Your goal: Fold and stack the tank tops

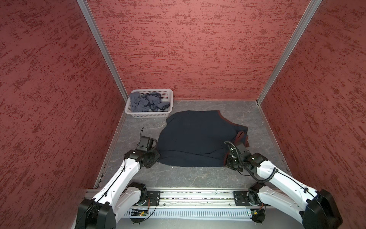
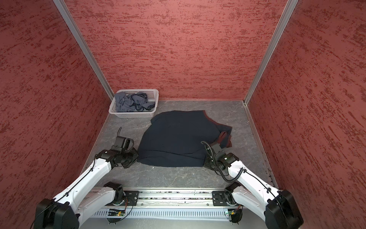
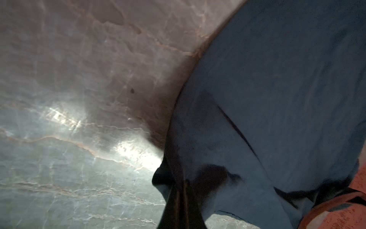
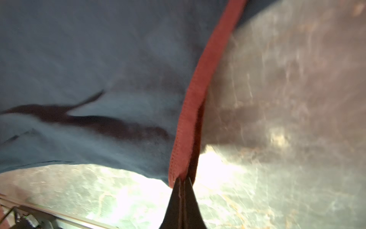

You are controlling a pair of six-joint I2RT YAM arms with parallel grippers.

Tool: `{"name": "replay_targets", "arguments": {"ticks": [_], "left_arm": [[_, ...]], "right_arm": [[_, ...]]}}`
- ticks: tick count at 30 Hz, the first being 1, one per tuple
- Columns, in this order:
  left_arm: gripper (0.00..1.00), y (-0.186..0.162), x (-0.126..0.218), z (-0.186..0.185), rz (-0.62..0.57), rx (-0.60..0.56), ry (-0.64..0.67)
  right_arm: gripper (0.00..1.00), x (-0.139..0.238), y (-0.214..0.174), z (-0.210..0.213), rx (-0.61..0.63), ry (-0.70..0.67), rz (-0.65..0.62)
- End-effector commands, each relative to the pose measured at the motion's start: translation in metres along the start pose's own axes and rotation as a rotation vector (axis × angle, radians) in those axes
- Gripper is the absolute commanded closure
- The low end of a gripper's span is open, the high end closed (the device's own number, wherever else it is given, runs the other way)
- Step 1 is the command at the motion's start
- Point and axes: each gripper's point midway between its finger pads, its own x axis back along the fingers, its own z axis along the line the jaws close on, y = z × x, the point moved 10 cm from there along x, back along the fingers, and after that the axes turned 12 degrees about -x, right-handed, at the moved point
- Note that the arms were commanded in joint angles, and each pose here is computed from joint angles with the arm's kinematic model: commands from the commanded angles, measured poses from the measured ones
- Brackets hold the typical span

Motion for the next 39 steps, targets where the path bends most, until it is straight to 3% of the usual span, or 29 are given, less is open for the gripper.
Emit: {"name": "replay_targets", "arguments": {"ticks": [1, 8, 12, 17, 27, 32, 36, 39], "left_arm": [[0.91, 0.007, -0.004, -0.006, -0.027, 0.028, -0.009], [0.9, 0.042, 0.011, -0.035, -0.135, -0.022, -0.028], [0.87, 0.052, 0.009, -0.043, -0.14, -0.033, -0.043], [0.87, 0.073, -0.003, -0.06, -0.117, -0.06, -0.089], [0.87, 0.118, -0.036, -0.085, -0.103, -0.079, -0.036], [0.77, 0.131, -0.054, -0.084, -0.081, -0.073, -0.019], [0.6, 0.141, -0.058, -0.09, -0.07, -0.1, -0.018], [0.41, 0.147, -0.047, -0.095, -0.105, -0.133, -0.019]], "right_arm": [[1.0, 0.007, 0.01, 0.013, -0.021, 0.009, -0.071], [1.0, 0.028, 0.042, 0.047, 0.025, 0.016, -0.227], [1.0, 0.022, 0.051, 0.057, 0.031, 0.055, -0.21], [1.0, 0.018, 0.075, 0.072, 0.04, 0.06, -0.249], [1.0, -0.002, 0.131, 0.08, 0.027, 0.039, -0.308], [0.99, -0.021, 0.143, 0.084, 0.029, 0.019, -0.291], [0.63, -0.016, 0.149, 0.081, 0.029, -0.013, -0.32], [0.49, 0.0, 0.153, 0.071, 0.018, -0.061, -0.384]]}}
